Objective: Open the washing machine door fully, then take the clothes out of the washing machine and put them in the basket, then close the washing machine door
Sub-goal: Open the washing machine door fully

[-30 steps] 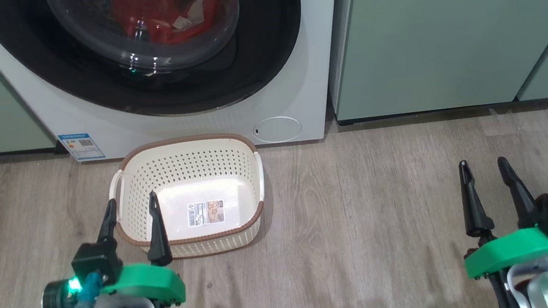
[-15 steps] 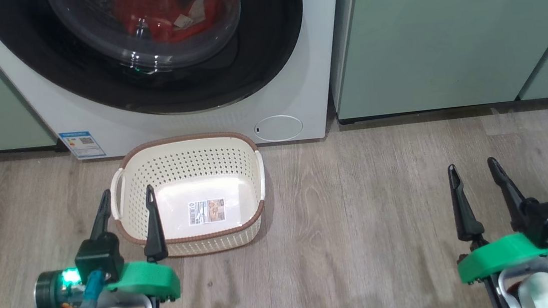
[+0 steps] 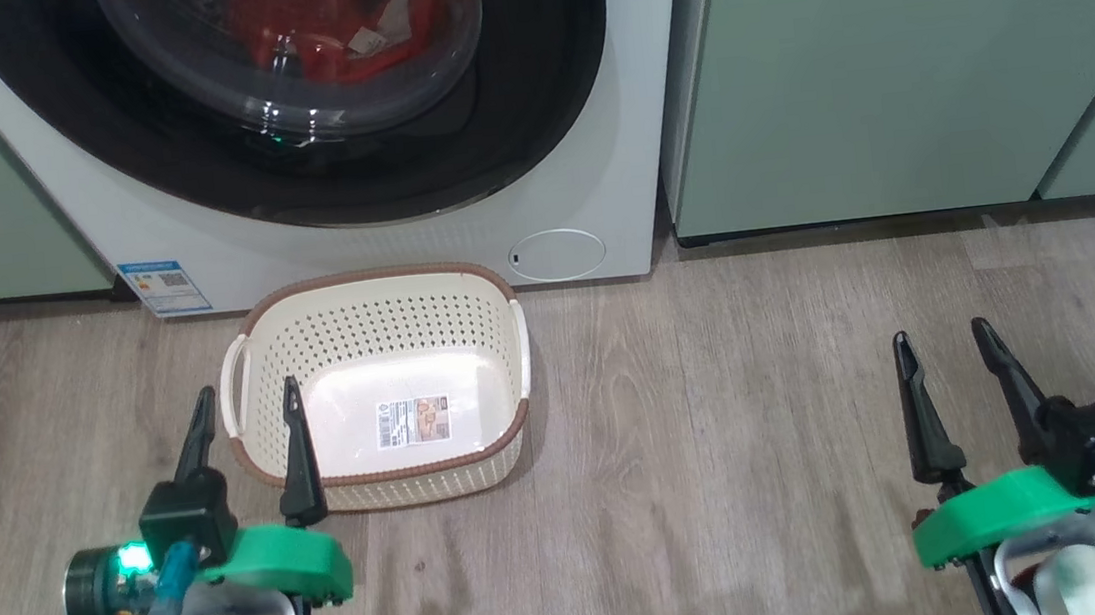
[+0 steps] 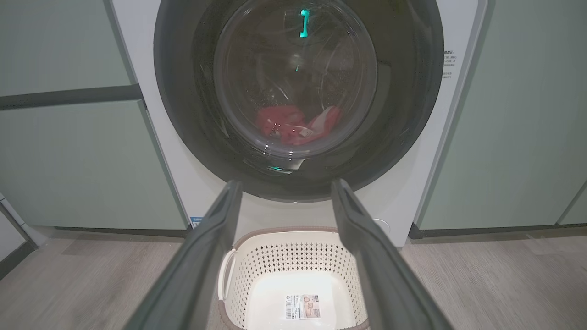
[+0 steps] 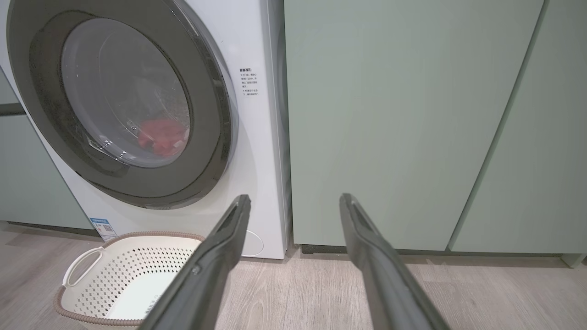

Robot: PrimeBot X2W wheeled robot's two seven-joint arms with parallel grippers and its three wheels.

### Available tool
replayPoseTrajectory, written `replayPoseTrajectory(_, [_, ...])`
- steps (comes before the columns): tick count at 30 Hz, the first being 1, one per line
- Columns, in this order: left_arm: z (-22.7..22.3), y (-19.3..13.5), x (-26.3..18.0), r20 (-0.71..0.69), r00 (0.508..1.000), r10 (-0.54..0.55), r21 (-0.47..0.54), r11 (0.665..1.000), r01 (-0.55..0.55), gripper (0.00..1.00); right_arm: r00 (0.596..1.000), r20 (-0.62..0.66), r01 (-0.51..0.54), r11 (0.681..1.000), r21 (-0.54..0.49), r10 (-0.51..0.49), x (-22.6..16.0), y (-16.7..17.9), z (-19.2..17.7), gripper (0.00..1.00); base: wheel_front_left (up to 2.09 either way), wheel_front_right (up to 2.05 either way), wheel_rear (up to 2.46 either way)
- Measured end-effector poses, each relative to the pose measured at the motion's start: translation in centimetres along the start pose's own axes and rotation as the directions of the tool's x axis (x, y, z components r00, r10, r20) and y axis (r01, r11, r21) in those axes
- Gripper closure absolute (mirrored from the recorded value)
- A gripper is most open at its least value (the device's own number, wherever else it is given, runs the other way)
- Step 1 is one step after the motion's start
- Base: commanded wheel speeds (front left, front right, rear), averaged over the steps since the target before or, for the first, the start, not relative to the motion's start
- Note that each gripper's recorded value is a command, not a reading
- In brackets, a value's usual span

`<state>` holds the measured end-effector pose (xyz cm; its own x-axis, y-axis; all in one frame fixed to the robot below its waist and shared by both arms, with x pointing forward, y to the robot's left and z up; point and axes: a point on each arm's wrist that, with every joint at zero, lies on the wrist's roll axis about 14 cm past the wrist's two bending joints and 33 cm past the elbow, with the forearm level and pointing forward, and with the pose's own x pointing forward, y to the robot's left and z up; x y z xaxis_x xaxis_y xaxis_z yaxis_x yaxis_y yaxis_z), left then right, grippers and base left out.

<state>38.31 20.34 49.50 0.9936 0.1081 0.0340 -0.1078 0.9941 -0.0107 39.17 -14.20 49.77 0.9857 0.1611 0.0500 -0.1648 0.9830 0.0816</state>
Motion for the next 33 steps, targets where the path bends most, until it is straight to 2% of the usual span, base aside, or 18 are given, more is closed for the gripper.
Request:
replayPoseTrajectory(5, [-0.1, -0.1, 0.1, -0.002, 1.000, -0.005, -0.005, 1.000, 0.005, 0.00, 1.000, 0.000, -0.002, 1.000, 0.001, 0.002, 0.1, 0.1, 0.0, 0.00, 0.00, 0.00, 0.00])
replayPoseTrajectory(6, [-0.1, -0.1, 0.1, -0.002, 1.000, -0.005, -0.006, 1.000, 0.005, 0.00, 1.000, 0.003, 0.000, 1.000, 0.013, 0.000, 0.2, 0.0, 0.0, 0.03, 0.00, 0.00, 0.00])
replayPoseTrajectory(7, [-0.1, -0.1, 0.2, -0.002, 1.000, -0.005, -0.007, 1.000, 0.005, 0.00, 1.000, 0.008, 0.006, 0.999, 0.032, -0.007, 0.3, -0.1, 0.2, 0.69, 0.00, 0.00, 0.00])
replayPoseTrajectory(8, [0.0, -0.1, 0.3, -0.001, 1.000, -0.003, -0.008, 1.000, 0.003, 0.00, 1.000, 0.015, 0.015, 0.998, 0.057, -0.016, 0.5, -0.3, 0.3, 1.00, 0.00, 0.00, 0.00])
replayPoseTrajectory(12, [-0.4, 0.0, 0.9, -0.009, 1.000, -0.002, -0.017, 1.000, 0.001, 0.00, 0.997, 0.037, 0.056, 0.979, 0.198, -0.065, 1.8, -1.4, 0.7, 1.00, 0.00, 0.00, 0.00])
replayPoseTrajectory(14, [-0.6, 0.0, 1.3, -0.016, 1.000, 0.004, -0.030, 1.000, -0.004, 0.00, 0.994, 0.049, 0.080, 0.959, 0.273, -0.097, 3.0, -2.2, 1.0, 1.00, 0.00, 0.00, 0.00])
replayPoseTrajectory(17, [-1.3, 0.2, 1.7, -0.034, 0.999, 0.013, -0.052, 0.999, -0.015, 0.00, 0.990, 0.055, 0.094, 0.912, 0.399, -0.126, 5.2, -2.7, 1.1, 1.00, 0.00, 0.00, 0.00])
replayPoseTrajectory(20, [-2.0, 0.4, 2.0, -0.054, 0.998, 0.022, -0.062, 0.998, -0.025, 0.00, 0.986, 0.047, 0.106, 0.819, 0.563, -0.159, 7.6, -3.0, 0.9, 1.00, 0.00, 0.00, 0.00])
replayPoseTrajectory(21, [-2.2, 0.5, 2.1, -0.059, 0.998, 0.025, -0.067, 0.997, -0.029, 0.00, 0.984, 0.041, 0.111, 0.773, 0.625, -0.174, 8.4, -3.2, 0.8, 1.00, 0.00, 0.00, 0.00])
replayPoseTrajectory(25, [-2.8, 0.7, 2.4, -0.077, 0.996, 0.039, -0.083, 0.996, -0.045, 0.00, 0.984, 0.014, 0.104, 0.627, 0.772, -0.180, 11.6, -4.4, 0.5, 1.00, 0.00, 0.00, 0.00])
replayPoseTrajectory(27, [-3.2, 0.8, 2.5, -0.088, 0.995, 0.045, -0.092, 0.994, -0.053, 0.00, 0.987, -0.001, 0.089, 0.534, 0.841, -0.163, 13.4, -4.6, 0.7, 1.00, 0.00, 0.00, 0.00])
replayPoseTrajectory(28, [-3.4, 0.9, 2.7, -0.094, 0.994, 0.048, -0.096, 0.994, -0.057, 0.00, 0.990, -0.006, 0.077, 0.513, 0.855, -0.139, 14.4, -4.5, 0.9, 1.00, 0.00, 0.00, 0.00])
replayPoseTrajectory(29, [-3.4, 0.9, 2.7, -0.094, 0.994, 0.048, -0.096, 0.994, -0.057, 0.00, 0.990, -0.006, 0.077, 0.513, 0.855, -0.139, 14.4, -4.5, 0.9, 1.00, 0.00, 0.00, 0.00])
replayPoseTrajectory(31, [-3.8, 0.9, 2.9, -0.106, 0.993, 0.054, -0.101, 0.993, -0.065, 0.00, 0.996, -0.015, 0.054, 0.455, 0.889, -0.088, 16.3, -4.3, 1.2, 1.00, 0.00, 0.00, 0.00])
replayPoseTrajectory(33, [-4.3, 1.0, 3.2, -0.119, 0.991, 0.062, -0.107, 0.991, -0.075, 0.00, 0.999, -0.025, 0.035, 0.421, 0.906, -0.029, 18.2, -3.9, 1.4, 1.00, 0.00, 0.00, 0.00])
